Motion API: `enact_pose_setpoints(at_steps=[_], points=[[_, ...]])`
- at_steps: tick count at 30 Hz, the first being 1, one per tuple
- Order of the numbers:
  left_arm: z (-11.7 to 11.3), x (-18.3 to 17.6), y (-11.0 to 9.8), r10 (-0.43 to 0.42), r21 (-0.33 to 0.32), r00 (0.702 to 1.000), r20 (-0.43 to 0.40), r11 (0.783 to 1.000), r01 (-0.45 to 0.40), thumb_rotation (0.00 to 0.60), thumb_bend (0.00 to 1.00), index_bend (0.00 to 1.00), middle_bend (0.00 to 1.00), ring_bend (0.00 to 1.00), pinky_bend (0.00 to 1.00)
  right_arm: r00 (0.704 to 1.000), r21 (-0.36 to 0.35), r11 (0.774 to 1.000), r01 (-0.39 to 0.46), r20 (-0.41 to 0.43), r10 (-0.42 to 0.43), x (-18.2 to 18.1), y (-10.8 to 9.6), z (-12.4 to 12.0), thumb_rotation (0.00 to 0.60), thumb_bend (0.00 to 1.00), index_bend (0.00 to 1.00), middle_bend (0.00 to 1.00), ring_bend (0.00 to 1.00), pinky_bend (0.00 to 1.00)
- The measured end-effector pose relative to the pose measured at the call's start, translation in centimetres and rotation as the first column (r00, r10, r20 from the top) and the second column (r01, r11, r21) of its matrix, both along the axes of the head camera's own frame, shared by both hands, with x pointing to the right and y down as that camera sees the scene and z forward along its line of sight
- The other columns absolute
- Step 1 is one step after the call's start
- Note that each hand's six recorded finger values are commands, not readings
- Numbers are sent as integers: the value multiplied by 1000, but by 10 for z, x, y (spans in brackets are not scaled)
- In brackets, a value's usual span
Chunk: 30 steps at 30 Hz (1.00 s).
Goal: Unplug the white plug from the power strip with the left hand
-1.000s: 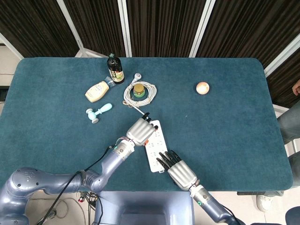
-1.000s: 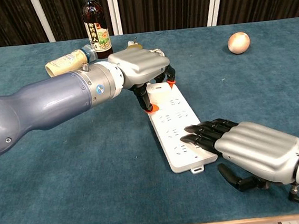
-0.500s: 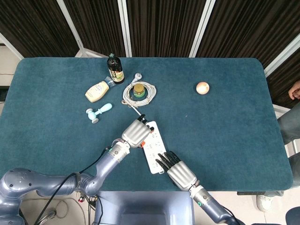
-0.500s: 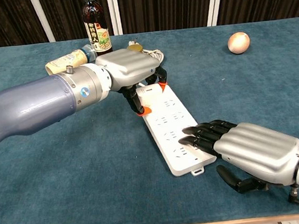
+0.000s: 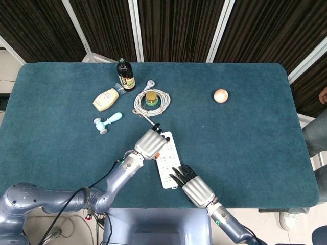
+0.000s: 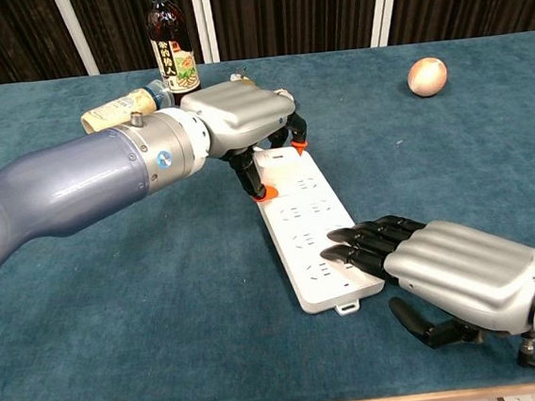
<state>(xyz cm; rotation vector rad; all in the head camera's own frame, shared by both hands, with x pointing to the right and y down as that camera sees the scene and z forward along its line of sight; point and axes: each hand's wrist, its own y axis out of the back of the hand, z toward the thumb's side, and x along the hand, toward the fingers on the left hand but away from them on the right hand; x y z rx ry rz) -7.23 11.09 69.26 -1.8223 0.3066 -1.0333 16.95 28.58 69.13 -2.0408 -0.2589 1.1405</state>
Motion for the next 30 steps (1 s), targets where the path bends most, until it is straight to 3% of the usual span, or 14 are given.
enact_pose_setpoints(at_steps=[7, 16, 30], points=[[-2, 6, 2, 2, -1, 1000, -6, 1000, -2, 600, 481, 722, 770, 286, 136, 1000, 2, 1000, 0, 3, 0, 0, 0, -2, 600, 803, 70, 76, 71, 69], [-5, -11, 2, 5, 6, 1000, 10, 1000, -5, 600, 481, 722, 770, 286, 136, 1000, -1, 1000, 3, 4, -3, -2, 3, -2, 600, 803, 70, 76, 71, 69], [-29, 2, -19, -63, 41, 994, -90, 997, 67, 600, 481, 722, 770, 286, 136, 1000, 11, 1000, -2, 11, 2, -3, 1, -5, 600, 803, 70, 76, 71, 69]])
